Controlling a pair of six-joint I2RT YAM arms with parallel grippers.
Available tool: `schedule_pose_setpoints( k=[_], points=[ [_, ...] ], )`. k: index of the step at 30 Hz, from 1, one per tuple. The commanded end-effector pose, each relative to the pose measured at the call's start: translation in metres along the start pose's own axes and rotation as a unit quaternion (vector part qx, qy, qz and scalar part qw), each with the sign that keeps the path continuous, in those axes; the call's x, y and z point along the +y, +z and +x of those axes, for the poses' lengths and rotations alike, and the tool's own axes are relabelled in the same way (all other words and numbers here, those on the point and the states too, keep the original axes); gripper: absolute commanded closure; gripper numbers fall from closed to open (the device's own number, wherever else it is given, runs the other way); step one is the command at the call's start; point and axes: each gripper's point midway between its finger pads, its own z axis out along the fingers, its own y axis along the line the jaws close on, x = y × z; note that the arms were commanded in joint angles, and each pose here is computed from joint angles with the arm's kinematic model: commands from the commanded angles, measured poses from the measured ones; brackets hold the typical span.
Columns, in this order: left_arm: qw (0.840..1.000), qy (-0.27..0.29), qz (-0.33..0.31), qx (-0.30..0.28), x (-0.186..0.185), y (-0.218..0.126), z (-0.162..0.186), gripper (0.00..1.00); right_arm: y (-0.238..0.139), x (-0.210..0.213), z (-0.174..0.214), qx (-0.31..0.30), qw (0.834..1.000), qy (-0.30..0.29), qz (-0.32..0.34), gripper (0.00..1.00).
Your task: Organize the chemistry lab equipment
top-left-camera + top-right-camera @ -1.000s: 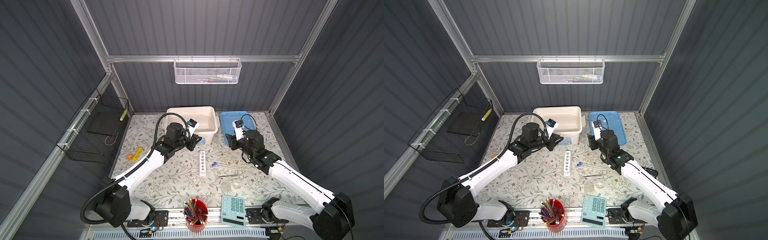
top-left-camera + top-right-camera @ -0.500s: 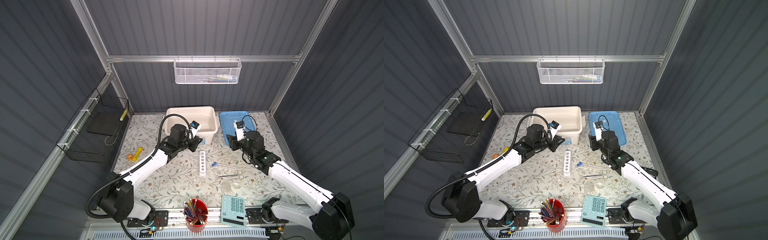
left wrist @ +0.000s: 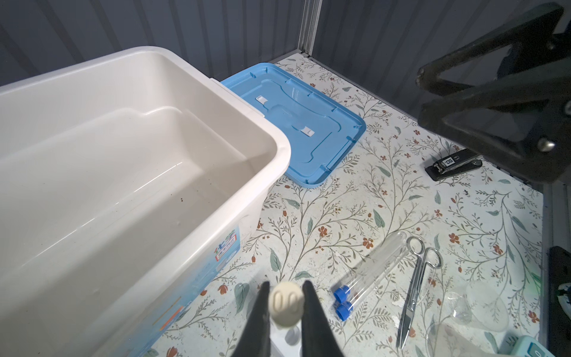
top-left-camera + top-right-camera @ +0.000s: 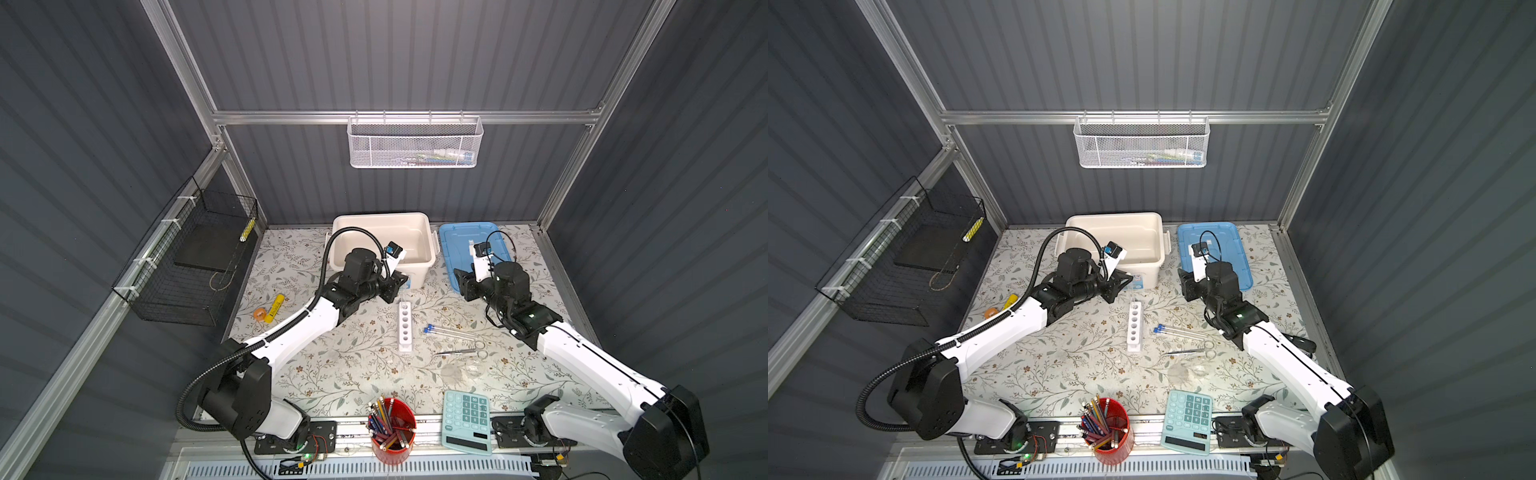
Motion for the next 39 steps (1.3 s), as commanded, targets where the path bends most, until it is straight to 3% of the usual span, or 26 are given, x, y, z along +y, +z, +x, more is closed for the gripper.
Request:
schedule_pose_setpoints(
  k=[1,39],
  points=[
    [1.0,0.02,-0.009,-0.018,0.002,0.002,-0.013,1.0,0.003,0.001,0.0,-0.004,1.0,0.011,-0.006,0.43],
    [1.0,0.004,-0.007,-0.02,0.003,0.012,0.006,1.0,0.011,0.003,0.005,0.009,1.0,0.016,-0.015,0.43]
  ],
)
